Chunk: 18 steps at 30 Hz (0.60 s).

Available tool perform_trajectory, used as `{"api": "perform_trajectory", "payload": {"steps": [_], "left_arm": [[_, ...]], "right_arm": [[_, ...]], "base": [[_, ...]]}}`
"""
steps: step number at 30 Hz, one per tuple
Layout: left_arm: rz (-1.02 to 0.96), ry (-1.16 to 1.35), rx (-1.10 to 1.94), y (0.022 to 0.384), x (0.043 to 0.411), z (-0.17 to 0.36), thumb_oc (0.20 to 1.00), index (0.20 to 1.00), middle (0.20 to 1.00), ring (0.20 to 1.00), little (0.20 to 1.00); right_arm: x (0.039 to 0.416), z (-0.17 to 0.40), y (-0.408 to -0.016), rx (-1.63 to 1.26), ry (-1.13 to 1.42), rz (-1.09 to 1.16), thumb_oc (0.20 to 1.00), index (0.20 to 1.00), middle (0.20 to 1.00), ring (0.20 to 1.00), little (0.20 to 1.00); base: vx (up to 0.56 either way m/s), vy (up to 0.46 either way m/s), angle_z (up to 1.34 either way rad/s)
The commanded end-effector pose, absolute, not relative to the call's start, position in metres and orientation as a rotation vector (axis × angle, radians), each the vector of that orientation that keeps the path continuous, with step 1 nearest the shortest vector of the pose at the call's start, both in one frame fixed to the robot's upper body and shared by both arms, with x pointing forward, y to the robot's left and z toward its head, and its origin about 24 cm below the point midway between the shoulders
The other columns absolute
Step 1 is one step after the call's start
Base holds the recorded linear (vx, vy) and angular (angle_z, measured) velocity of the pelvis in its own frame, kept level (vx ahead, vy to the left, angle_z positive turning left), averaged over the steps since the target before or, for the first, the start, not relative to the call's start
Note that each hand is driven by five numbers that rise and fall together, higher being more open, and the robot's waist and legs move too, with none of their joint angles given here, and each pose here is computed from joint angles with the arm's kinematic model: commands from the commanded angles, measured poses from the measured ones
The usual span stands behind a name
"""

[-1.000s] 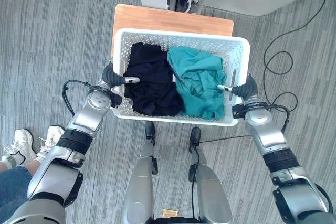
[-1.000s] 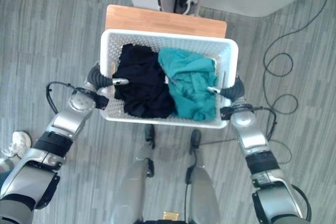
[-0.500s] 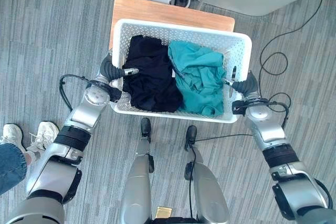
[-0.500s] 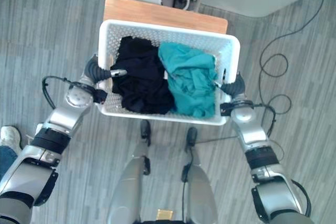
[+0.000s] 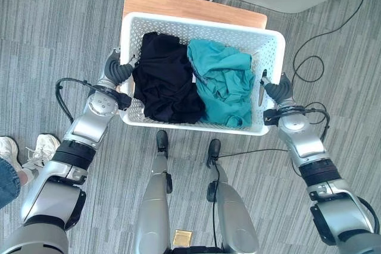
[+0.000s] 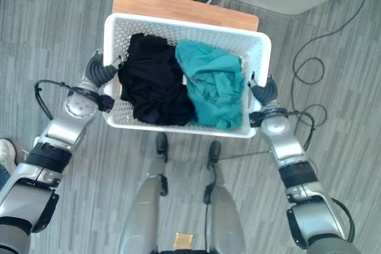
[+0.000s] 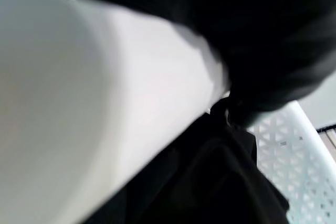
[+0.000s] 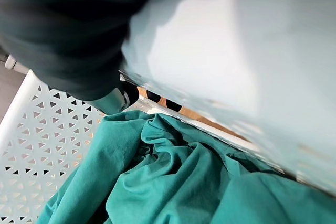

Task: Grab the laundry basket,head to the washer,open it,put in the laundry and shut it.

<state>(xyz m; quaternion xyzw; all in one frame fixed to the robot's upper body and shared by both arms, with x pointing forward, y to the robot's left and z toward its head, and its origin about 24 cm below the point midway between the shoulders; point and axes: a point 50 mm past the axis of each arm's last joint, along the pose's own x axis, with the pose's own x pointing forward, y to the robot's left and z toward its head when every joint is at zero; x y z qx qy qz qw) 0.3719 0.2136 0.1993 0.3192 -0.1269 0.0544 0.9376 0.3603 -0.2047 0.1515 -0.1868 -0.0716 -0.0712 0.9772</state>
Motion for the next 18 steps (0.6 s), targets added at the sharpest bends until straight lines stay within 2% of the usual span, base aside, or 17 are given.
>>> {"api": "perform_trajectory", "payload": {"steps": [1,8,18], "left_arm": [[0.017,-0.351,0.708,0.195,0.365,0.201,0.200,0.200,0.200,0.200,0.200],[-0.010,-0.323,0.739,0.198,0.359,0.191,0.200,0.200,0.200,0.200,0.200],[-0.168,-0.241,0.790,0.193,0.344,0.163,0.200,0.200,0.200,0.200,0.200]], "right_arm": [[0.351,0.160,-0.168,-0.393,-0.254,0.029,0.200,0.200,0.200,0.200,0.200],[0.340,0.148,-0.184,-0.411,-0.213,0.014,0.200,0.200,0.200,0.200,0.200],[0.319,0.120,-0.224,-0.428,-0.063,0.008,0.200,0.200,0.200,0.200,0.200]], "base": [[0.00,0.000,0.00],[0.03,0.008,-0.06],[0.09,-0.004,-0.02]]}}
